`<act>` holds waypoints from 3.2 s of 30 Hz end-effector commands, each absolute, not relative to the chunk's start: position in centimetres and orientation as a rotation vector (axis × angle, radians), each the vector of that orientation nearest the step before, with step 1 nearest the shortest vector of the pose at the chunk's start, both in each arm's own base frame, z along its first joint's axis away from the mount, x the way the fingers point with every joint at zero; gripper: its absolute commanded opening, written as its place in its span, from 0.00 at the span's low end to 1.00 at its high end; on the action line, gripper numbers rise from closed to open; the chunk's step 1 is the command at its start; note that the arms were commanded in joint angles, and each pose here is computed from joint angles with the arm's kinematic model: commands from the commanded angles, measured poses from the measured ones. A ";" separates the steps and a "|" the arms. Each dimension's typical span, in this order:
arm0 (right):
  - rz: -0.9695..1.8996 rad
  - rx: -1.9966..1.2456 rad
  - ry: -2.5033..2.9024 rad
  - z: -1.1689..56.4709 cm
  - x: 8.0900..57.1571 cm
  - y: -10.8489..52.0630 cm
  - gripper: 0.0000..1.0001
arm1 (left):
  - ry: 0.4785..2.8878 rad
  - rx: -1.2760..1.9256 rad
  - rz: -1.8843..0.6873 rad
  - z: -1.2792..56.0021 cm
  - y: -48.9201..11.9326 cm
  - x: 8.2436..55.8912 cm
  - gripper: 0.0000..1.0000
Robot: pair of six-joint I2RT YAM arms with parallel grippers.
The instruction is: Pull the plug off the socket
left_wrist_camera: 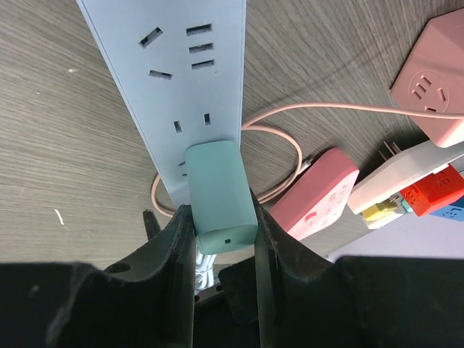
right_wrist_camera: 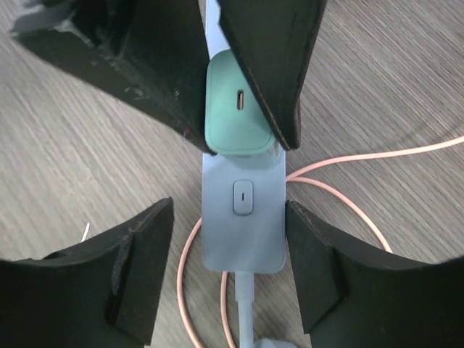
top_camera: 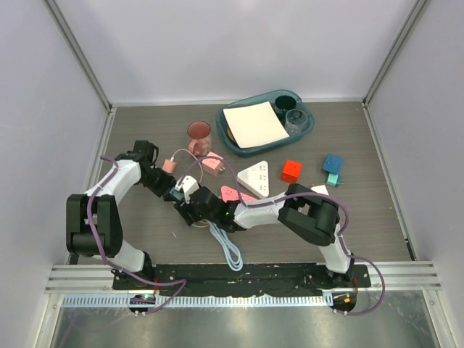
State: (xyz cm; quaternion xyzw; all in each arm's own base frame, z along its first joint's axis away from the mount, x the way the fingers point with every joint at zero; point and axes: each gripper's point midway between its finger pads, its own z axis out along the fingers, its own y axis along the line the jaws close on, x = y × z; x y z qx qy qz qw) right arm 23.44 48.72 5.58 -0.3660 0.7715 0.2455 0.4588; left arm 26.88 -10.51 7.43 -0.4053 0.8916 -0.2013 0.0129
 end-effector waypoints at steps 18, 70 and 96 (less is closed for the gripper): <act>0.574 -0.898 2.159 -4.4 22.0 48.0 0.01 | 2.731 -1.183 -0.727 10.9 -11.5 29.3 0.00; 0.458 -0.950 2.337 -10.9 19.4 46.0 0.01 | 2.684 -1.055 -0.580 12.2 -8.9 32.4 0.00; 0.595 -0.904 2.257 -6.0 19.5 47.9 0.06 | 2.507 -1.118 -0.242 15.2 -2.0 32.9 0.00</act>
